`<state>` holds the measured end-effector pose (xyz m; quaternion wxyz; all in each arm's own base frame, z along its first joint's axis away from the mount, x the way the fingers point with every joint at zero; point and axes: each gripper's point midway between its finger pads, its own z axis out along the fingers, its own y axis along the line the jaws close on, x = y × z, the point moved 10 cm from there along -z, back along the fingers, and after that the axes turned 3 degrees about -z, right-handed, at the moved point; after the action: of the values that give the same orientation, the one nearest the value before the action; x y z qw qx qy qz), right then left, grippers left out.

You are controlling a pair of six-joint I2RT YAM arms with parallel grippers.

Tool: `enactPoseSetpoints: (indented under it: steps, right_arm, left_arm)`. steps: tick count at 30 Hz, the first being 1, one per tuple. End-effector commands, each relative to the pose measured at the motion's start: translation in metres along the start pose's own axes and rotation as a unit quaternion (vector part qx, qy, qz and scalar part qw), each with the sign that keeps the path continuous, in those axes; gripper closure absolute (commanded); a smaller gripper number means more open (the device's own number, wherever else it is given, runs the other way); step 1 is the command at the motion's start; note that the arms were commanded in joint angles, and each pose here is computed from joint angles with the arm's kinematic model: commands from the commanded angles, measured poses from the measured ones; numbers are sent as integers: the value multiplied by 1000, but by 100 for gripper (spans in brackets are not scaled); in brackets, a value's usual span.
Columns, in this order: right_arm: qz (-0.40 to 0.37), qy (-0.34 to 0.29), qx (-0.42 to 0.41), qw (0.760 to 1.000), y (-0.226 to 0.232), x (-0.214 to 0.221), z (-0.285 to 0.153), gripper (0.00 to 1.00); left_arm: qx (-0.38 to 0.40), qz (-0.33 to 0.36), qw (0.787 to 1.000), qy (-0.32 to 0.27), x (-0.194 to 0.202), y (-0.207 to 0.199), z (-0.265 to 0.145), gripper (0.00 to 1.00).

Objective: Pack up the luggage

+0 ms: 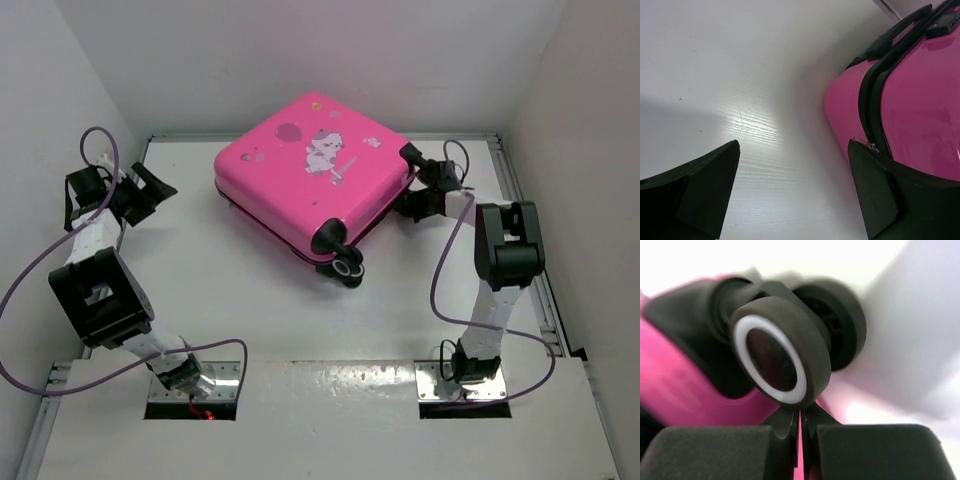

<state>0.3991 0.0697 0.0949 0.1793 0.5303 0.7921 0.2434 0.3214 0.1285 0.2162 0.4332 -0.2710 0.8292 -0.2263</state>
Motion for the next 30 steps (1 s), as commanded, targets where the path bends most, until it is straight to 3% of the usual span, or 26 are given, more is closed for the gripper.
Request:
enactPoseSetpoints:
  steps: [1,5,8,12,14,15,16,21,26,30]
  right_arm:
    - [-6,-140,-28,990,24,-62,4,100]
    - [-36,-210,-28,977,30,-124,0,100]
    - [-64,-240,-25,968,28,-157,-17,100]
    - [-136,-234,-38,962,19,-176,-46,100]
    - [-176,-164,-97,966,19,-168,-58,97]
    - [-219,-162,-111,956,17,-172,-73,91]
    - [-239,-132,-138,952,19,-165,-79,88]
    - [-341,-72,-160,924,14,-136,-123,66]
    - [-367,-49,-136,919,6,-118,-149,64]
    - [-422,-71,-135,894,25,-112,-168,64]
  left_arm:
    - [20,25,999,-18,-12,-8,-4,6]
    - [30,81,996,-1,-23,-29,14,10]
    - [32,105,993,47,-19,-35,45,14]
    - [73,147,984,66,-26,-77,98,16]
    - [82,158,981,77,-24,-89,122,16]
    - [96,170,978,70,-29,-111,132,16]
    - [86,165,978,92,-19,-103,157,18]
    - [129,167,971,109,-9,-125,208,19]
    - [144,159,965,149,21,-118,247,20]
    - [147,169,957,183,44,-104,262,25]
